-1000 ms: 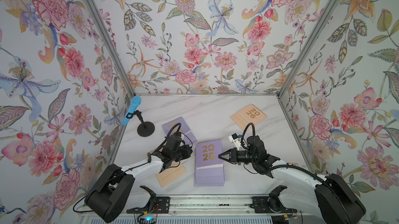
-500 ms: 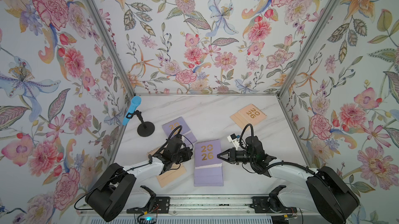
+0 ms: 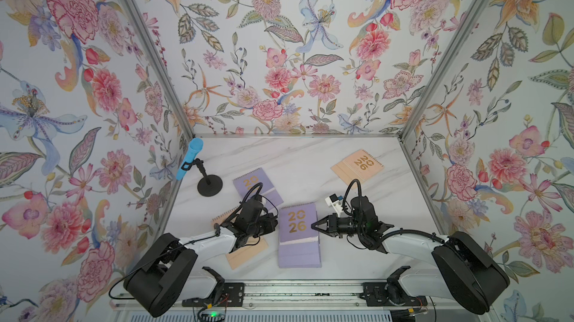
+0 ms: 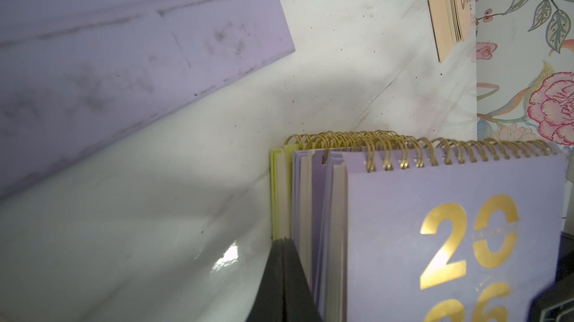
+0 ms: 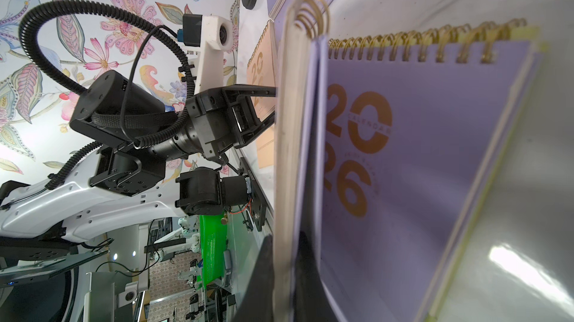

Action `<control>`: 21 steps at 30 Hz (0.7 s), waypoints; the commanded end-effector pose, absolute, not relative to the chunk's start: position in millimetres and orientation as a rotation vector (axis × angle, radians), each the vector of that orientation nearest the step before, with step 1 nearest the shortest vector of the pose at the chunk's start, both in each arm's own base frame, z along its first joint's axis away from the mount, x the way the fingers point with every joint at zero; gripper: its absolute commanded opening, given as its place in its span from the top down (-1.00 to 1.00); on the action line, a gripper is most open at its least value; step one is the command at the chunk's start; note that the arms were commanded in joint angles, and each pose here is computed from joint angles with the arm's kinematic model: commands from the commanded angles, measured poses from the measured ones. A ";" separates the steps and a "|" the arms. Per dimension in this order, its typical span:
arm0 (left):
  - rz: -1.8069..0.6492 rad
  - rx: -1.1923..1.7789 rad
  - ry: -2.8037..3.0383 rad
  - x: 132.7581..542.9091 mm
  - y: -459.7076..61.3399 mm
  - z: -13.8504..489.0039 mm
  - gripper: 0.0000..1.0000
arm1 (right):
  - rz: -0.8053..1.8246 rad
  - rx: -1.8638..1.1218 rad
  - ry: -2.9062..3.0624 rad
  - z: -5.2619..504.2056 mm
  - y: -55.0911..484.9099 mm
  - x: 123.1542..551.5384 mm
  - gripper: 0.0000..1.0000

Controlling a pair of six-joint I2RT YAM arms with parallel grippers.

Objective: Stack the calendars
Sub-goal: Place the calendar at the calendar.

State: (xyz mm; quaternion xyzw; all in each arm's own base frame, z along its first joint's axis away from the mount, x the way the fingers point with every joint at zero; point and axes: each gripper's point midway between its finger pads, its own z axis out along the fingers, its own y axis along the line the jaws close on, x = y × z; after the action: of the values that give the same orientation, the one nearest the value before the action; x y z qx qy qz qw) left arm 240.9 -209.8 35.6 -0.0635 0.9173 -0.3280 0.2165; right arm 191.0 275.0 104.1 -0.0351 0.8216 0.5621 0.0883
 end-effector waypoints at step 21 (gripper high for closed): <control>-0.932 -0.201 2.545 227.2 -211.6 29.8 1.00 | 1.609 -0.076 2.486 79.7 265.4 200.6 0.59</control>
State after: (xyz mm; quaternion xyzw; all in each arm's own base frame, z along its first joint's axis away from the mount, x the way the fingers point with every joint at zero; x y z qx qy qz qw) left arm 228.8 -211.0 27.5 -0.0685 0.9188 -0.3314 0.2034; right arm 197.5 266.6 81.5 -0.0173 0.8363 0.5423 0.0790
